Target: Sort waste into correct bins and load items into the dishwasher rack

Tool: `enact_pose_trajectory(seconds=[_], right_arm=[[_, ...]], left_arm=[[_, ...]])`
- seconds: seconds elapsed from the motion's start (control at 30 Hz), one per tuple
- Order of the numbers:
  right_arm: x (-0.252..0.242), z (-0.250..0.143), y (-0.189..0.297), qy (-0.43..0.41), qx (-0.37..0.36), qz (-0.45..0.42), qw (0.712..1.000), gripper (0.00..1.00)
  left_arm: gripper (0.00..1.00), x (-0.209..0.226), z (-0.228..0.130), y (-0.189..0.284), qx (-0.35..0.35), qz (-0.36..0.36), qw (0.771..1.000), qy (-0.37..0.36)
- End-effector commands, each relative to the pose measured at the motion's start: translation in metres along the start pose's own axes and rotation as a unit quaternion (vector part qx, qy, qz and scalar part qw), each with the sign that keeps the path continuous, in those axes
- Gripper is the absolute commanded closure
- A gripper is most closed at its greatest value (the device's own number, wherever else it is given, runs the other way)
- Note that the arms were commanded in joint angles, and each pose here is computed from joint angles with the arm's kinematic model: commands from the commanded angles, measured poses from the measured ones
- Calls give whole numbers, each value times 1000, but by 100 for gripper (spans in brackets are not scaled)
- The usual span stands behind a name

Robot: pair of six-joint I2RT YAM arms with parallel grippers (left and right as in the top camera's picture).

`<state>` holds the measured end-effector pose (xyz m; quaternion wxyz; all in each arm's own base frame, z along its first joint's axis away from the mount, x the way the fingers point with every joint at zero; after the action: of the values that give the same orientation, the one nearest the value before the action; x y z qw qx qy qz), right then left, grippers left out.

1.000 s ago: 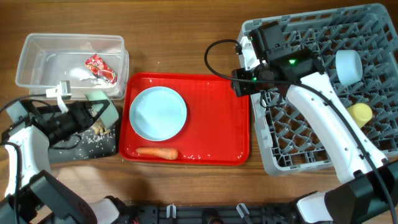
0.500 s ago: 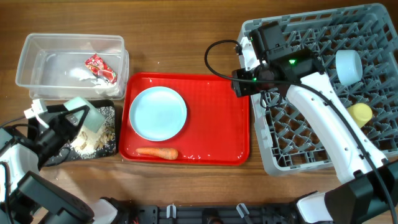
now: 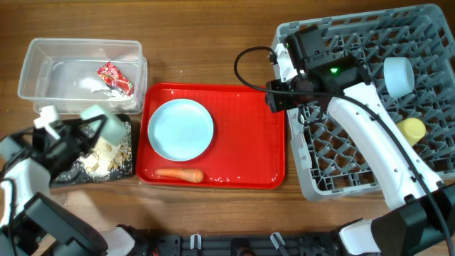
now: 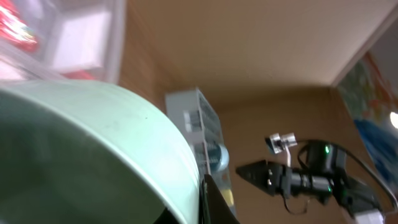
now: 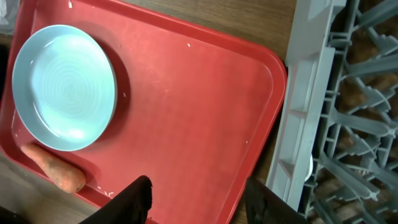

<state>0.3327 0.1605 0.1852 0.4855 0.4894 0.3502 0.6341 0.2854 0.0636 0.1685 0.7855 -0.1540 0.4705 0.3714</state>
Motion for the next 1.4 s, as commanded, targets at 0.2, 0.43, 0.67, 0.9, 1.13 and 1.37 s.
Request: enact_pose_trajectory(seconds=[0.2, 0.43, 0.67, 0.9, 1.13, 1.37], right_arm=[[-61, -7, 19, -178, -35, -152, 972, 55], [-100, 4, 58, -257, -69, -107, 958, 39], [-88, 10, 56, -209, -65, -73, 973, 29], [-15, 20, 31, -57, -49, 39, 996, 28], [-4, -5, -96, -88, 88, -12, 992, 52], [-21, -41, -155, -114, 190, -38, 974, 96]], left_arm=[[96, -84, -90, -165, 262, 72, 942, -196], [96, -85, -210, -250, 325, 123, 887, -305], [59, -85, -227, -263, 336, 111, 881, -314], [18, -108, -115, -148, 261, 216, 907, -252], [10, -39, -75, -56, 232, 404, 876, -124], [8, -37, -72, -53, 226, 409, 876, -119]])
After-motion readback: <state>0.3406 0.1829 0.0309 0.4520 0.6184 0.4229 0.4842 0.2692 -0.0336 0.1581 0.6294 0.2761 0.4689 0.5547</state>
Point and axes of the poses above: each gripper's point midway between its finger pads, its own y axis back along the fingers, its own x axis along the line the jaws close on, z = x × y, the point moved 1 cm from there along y, back along the fingers, and after that the axes turned 15 degrees about -y, right-handed, at the moved point
